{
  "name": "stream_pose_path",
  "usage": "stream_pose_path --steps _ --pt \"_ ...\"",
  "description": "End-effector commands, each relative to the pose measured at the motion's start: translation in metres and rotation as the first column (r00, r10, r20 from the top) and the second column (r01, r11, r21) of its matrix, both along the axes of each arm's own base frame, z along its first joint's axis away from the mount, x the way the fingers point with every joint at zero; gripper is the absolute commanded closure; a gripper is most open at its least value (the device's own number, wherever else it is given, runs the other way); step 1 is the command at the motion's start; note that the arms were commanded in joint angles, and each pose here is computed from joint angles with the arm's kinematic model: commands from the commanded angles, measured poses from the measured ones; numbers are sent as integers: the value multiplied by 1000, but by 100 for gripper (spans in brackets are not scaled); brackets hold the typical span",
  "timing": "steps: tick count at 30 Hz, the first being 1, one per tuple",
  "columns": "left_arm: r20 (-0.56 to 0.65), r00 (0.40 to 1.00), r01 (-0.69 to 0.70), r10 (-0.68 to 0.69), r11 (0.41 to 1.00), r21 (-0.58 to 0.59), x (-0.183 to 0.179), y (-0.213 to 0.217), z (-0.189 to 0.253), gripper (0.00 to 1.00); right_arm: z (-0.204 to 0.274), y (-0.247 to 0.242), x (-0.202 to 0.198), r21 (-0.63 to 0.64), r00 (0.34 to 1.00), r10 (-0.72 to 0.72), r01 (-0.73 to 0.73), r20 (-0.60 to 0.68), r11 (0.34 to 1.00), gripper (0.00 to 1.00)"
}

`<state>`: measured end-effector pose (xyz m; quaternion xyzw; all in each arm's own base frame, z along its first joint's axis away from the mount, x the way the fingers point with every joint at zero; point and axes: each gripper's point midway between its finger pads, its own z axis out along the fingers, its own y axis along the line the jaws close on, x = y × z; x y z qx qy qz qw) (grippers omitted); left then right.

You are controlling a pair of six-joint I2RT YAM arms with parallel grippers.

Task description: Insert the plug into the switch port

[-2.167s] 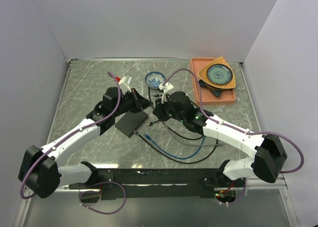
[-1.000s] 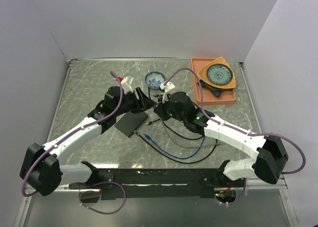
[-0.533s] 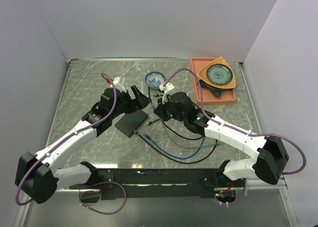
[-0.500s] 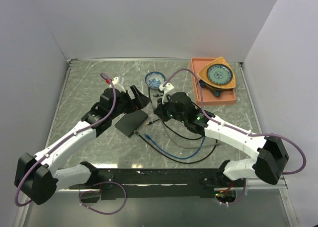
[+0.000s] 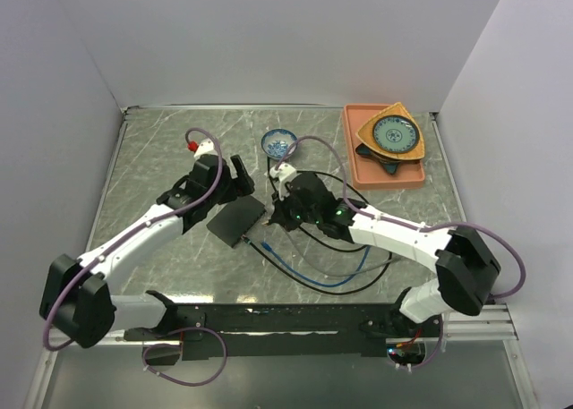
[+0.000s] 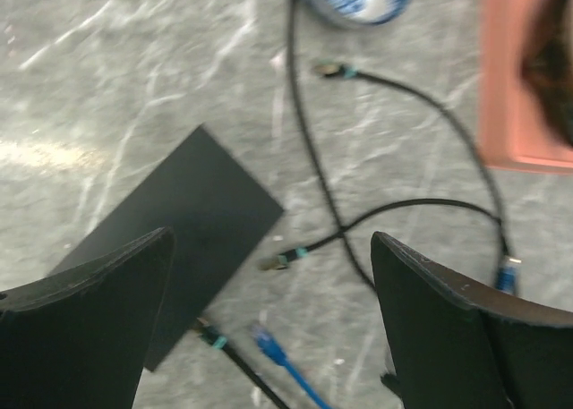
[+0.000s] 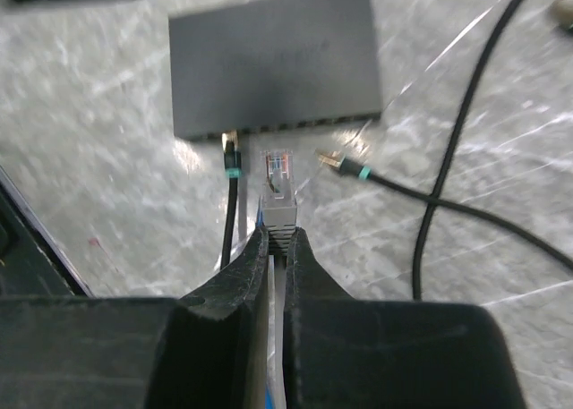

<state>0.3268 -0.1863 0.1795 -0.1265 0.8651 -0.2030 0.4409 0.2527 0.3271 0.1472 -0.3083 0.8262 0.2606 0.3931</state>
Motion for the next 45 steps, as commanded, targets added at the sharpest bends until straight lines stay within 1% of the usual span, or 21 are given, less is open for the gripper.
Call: stream_pose_path --steps 1,9,14,17,23,29,35,45 --pt "-39 999 -6 8 1000 31 11 9 -15 4 -5 12 -3 -40 999 42 -41 8 998 100" --pt "-127 992 -24 25 1000 5 17 29 -54 4 -54 22 -13 -194 995 86 -93 -44 977 100" --pt "-141 990 -21 14 999 -49 18 38 -68 4 -81 28 -17 -273 993 94 -111 -78 955 100" --pt "-150 989 3 -15 997 -80 19 35 -74 4 -91 27 -14 -310 994 76 -96 -78 946 100" --pt "-214 976 28 -45 996 -81 21 29 -100 4 -98 30 -11 -328 994 67 -93 -91 940 100" --pt "-245 968 38 -59 995 -88 22 25 -115 4 -103 33 -4 -359 995 57 -84 -85 930 100" --pt "-230 971 49 -69 994 -93 22 24 -111 2 -108 39 3 -380 995 56 -83 -84 921 100" --pt "-240 967 65 -87 993 -97 21 21 -114 1 -115 49 11 -394 995 48 -80 -90 916 100"
